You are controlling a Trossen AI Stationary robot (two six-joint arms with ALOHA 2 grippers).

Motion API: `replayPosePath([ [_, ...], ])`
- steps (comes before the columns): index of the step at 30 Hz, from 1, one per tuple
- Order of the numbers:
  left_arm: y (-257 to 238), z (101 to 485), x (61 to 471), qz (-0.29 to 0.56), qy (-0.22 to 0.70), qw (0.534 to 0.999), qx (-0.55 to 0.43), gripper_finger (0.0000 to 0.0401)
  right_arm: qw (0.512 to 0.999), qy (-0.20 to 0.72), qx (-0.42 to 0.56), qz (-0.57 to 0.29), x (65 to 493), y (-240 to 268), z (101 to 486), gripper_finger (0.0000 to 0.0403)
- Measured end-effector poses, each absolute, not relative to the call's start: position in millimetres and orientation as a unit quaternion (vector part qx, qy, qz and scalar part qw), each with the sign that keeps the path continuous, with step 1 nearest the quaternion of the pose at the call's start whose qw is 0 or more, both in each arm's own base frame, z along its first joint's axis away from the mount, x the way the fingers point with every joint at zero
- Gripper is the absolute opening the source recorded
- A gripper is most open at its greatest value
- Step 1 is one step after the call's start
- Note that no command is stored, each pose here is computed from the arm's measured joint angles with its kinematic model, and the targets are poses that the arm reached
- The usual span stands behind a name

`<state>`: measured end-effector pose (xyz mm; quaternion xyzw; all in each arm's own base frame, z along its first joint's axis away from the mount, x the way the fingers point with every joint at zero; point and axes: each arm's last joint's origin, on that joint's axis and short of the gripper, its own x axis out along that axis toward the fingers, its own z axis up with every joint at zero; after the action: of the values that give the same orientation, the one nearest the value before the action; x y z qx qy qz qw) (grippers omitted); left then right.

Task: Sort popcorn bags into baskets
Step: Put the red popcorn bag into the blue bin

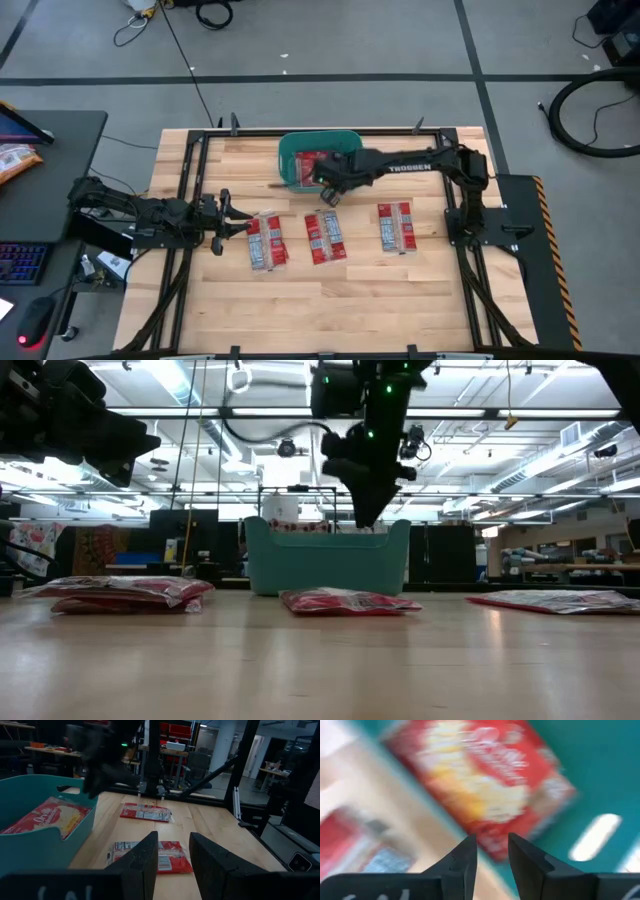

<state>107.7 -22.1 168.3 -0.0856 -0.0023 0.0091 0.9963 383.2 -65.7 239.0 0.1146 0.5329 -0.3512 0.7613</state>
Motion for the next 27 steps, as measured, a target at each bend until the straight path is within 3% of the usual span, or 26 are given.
replayPosePath([
  [8, -22.1, 168.4, 107.7, 0.009, -0.002, 0.996, -0.086, 0.0117, 0.817, 0.502, 0.074, -0.275, 397.4, 1.1, 238.5, 0.0115],
  [20, -22.1, 168.4, 107.7, 0.009, -0.002, 0.996, -0.086, 0.0117, 0.842, 0.509, 0.079, -0.159, 385.3, 86.4, 204.8, 0.0135],
  [22, -22.1, 168.4, 107.7, 0.009, -0.002, 0.996, -0.086, 0.0117, 0.824, 0.54, 0.059, -0.162, 375.1, 97.2, 202.6, 0.0135],
  [27, -22.1, 168.3, 107.7, 0.009, -0.002, 0.996, -0.086, 0.0117, 0.724, 0.626, 0.069, -0.283, 339.2, 102.3, 203.8, 0.0134],
])
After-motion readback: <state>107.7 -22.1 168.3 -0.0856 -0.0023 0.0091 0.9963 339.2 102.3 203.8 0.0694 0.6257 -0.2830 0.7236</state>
